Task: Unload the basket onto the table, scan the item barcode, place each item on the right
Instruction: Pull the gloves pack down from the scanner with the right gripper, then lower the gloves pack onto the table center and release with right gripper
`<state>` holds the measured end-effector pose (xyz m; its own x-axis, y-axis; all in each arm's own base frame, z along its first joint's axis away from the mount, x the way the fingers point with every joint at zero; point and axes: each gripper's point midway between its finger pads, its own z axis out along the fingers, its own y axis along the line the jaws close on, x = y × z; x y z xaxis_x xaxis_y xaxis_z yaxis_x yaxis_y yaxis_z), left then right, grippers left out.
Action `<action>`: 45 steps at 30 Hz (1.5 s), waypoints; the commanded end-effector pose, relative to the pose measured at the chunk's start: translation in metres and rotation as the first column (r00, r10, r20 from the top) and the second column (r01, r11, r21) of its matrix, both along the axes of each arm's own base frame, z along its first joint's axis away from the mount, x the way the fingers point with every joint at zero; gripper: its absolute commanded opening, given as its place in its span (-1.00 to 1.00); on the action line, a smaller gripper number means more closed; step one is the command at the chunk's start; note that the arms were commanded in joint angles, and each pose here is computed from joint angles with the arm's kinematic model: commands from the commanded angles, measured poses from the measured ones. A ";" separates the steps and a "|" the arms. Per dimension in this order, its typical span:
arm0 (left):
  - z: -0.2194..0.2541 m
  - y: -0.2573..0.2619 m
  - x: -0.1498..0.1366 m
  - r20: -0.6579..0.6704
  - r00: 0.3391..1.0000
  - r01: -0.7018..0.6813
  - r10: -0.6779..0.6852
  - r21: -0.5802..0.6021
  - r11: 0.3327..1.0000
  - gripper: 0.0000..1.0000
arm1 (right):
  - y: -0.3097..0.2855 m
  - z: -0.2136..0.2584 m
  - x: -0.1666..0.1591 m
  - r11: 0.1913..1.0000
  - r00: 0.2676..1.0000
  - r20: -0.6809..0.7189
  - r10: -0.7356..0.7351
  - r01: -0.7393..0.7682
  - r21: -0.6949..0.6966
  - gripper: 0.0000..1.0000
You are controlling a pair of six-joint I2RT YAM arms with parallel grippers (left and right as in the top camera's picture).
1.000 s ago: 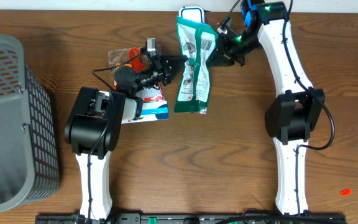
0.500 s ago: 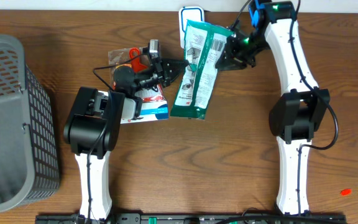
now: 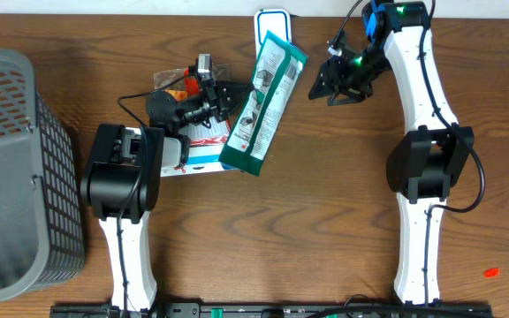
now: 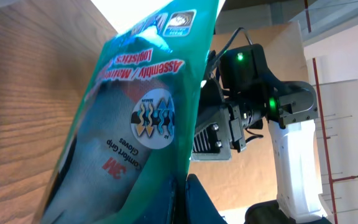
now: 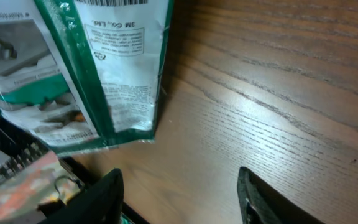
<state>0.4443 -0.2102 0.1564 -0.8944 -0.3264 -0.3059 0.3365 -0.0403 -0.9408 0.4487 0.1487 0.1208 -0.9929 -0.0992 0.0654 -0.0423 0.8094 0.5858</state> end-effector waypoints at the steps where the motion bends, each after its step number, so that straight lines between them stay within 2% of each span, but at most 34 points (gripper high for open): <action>1: 0.006 0.000 -0.003 0.048 0.999 0.015 -0.015 0.010 1.000 -0.85 | -0.003 -0.002 -0.002 0.999 0.999 0.012 0.032 -0.032 0.006 0.18; 6: 0.006 0.001 -0.002 0.013 1.000 0.017 -0.017 -0.001 1.000 -0.85 | 0.004 0.005 -0.007 0.995 0.998 0.013 0.066 -0.067 0.071 0.33; 9: 0.007 0.002 -0.001 0.009 1.000 0.014 -0.014 -0.003 1.000 -0.85 | 0.002 0.004 -0.006 0.995 0.997 0.025 0.071 -0.072 0.071 0.39; 14: 0.021 0.004 0.002 0.006 1.000 0.014 -0.014 -0.021 1.000 -0.85 | -0.010 -0.005 0.004 0.997 0.997 0.053 0.055 -0.057 0.049 0.63; 18: 0.048 0.012 0.005 0.078 0.997 -0.002 0.004 -0.027 1.000 -0.85 | -0.034 -0.025 0.006 1.000 1.000 0.017 0.007 -0.007 0.013 0.65; 20: 0.055 0.018 0.007 0.096 0.995 -0.015 0.018 -0.027 1.000 -0.85 | -0.049 -0.037 0.003 1.000 1.000 -0.018 -0.023 0.024 0.012 0.78; 23: 0.050 0.023 0.005 0.100 0.995 0.001 -0.001 -0.005 1.000 -0.81 | -0.064 -0.053 -0.006 0.998 0.994 -0.086 -0.063 0.065 0.021 0.85; 25: 0.042 0.021 -0.001 0.090 0.995 0.044 -0.047 0.029 0.999 -0.66 | -0.066 -0.060 -0.015 0.995 0.987 -0.139 -0.082 0.089 0.049 0.85; 27: 0.033 0.018 -0.007 0.075 0.992 0.096 -0.101 0.062 0.993 -0.38 | -0.063 -0.064 -0.021 0.990 0.980 -0.176 -0.090 0.107 0.090 0.80; 32: 0.012 0.017 -0.014 0.059 0.985 0.155 -0.163 0.119 0.981 -0.09 | -0.032 -0.053 -0.027 0.948 0.979 -0.195 -0.056 0.114 0.298 0.71; 38: -0.040 0.031 -0.008 -0.068 0.989 0.145 -0.134 0.177 0.974 -0.01 | 0.009 -0.053 -0.034 0.864 0.969 -0.244 -0.047 0.162 0.476 0.63; 41: -0.064 0.041 -0.010 -0.153 0.983 0.136 -0.106 0.199 0.971 0.00 | 0.023 -0.076 -0.041 0.863 0.949 -0.308 -0.067 0.210 0.460 0.62; 45: -0.076 0.048 -0.015 -0.191 0.977 0.137 -0.097 0.208 0.968 0.00 | 0.034 -0.102 -0.055 0.871 0.936 -0.346 -0.069 0.226 0.437 0.53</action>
<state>0.4289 -0.1668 0.0736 -0.9827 -0.1824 -0.0316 0.0086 0.1252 -0.9921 0.4041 0.1733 0.0259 -0.9598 -0.0653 0.2729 0.2182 0.4380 0.8721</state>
